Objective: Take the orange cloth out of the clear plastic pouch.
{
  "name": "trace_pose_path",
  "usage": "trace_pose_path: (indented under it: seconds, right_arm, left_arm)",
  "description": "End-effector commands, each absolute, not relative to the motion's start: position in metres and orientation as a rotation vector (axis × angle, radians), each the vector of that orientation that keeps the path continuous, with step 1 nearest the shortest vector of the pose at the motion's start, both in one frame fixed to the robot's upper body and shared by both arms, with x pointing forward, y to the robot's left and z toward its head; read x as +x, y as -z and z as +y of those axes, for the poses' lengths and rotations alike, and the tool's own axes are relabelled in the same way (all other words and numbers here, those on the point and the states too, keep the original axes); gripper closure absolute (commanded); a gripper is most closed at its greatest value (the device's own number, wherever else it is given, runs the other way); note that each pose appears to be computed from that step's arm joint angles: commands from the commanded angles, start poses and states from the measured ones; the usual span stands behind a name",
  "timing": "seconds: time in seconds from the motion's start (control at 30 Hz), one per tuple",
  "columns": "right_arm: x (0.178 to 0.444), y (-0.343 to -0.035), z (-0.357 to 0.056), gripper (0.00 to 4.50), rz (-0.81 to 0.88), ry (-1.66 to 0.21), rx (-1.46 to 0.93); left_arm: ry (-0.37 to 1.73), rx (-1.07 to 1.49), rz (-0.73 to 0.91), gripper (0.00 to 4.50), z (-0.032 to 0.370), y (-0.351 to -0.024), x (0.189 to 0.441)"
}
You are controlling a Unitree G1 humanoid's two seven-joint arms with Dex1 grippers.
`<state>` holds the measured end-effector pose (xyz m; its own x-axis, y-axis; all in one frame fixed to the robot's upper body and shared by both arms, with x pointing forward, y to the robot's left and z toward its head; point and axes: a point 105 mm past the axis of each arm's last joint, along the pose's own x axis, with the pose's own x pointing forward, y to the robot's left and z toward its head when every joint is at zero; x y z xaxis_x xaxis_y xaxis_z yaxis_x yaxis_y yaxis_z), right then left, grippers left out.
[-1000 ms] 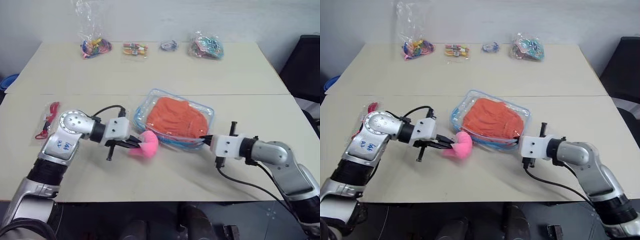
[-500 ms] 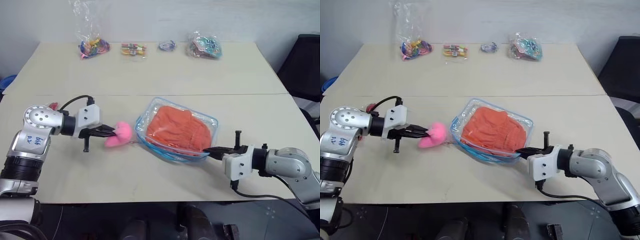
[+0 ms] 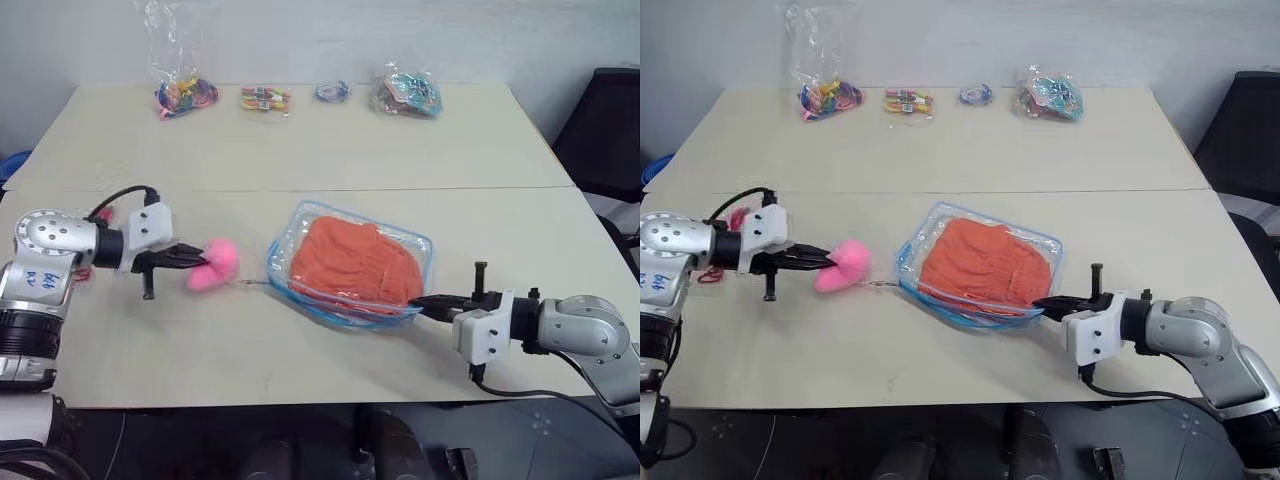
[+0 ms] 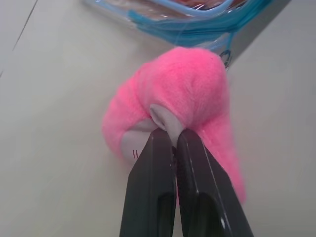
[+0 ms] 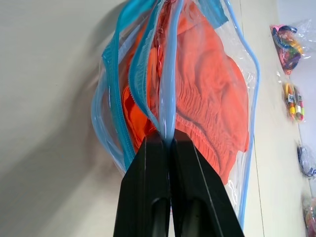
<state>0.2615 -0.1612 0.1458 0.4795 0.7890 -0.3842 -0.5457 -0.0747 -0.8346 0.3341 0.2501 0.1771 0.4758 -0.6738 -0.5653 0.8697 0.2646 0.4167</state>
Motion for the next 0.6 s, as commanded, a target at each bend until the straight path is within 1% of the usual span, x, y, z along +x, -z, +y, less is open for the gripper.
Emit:
trace_pose_path:
  seconds: [0.03, 0.07, 0.13, 0.2, 0.27, 0.3, 0.4, 0.47, 0.5, 0.53, 0.6]
  right_arm:
    - [0.262, -0.157, -0.163, 4.48, -0.292, -1.093, -1.187]
    - [0.262, -0.157, -0.162, 4.48, -0.29, -1.094, -1.172]
    - [0.264, -0.158, -0.159, 4.01, -0.286, -1.091, -1.145]
    - [0.265, -0.159, -0.156, 3.5, -0.28, -1.083, -1.118]
    - [0.266, -0.161, -0.153, 2.83, -0.275, -1.071, -1.096]
    - [0.265, -0.163, -0.153, 2.47, -0.273, -1.058, -1.081]
    - [0.263, -0.168, -0.154, 1.39, -0.253, -1.021, -1.027]
    - [0.258, -0.172, -0.155, 0.75, -0.214, -1.005, -0.959]
    - [0.254, -0.173, -0.155, 0.35, -0.196, -1.007, -0.933]
    - [0.244, -0.172, -0.156, 0.04, -0.159, -1.028, -0.886]
    - [0.23, -0.17, -0.156, 0.04, -0.107, -1.064, -0.834]
  left_arm:
    - [1.012, 0.77, 0.29, 4.5, 0.263, -0.191, 0.336]
    - [1.031, 0.752, 0.289, 4.5, 0.257, -0.188, 0.335]
    - [1.069, 0.728, 0.285, 4.5, 0.248, -0.183, 0.333]
    - [1.128, 0.707, 0.286, 3.97, 0.235, -0.173, 0.327]
    - [1.179, 0.727, 0.282, 3.47, 0.225, -0.163, 0.319]
    - [1.186, 0.725, 0.274, 3.12, 0.221, -0.161, 0.318]
    - [1.162, 0.718, 0.256, 2.14, 0.218, -0.162, 0.318]
    - [1.134, 0.717, 0.259, 1.54, 0.221, -0.166, 0.32]
    - [1.135, 0.701, 0.27, 1.15, 0.224, -0.169, 0.319]
    - [1.137, 0.675, 0.283, 0.89, 0.227, -0.176, 0.317]
    - [1.145, 0.631, 0.309, 0.89, 0.232, -0.187, 0.315]
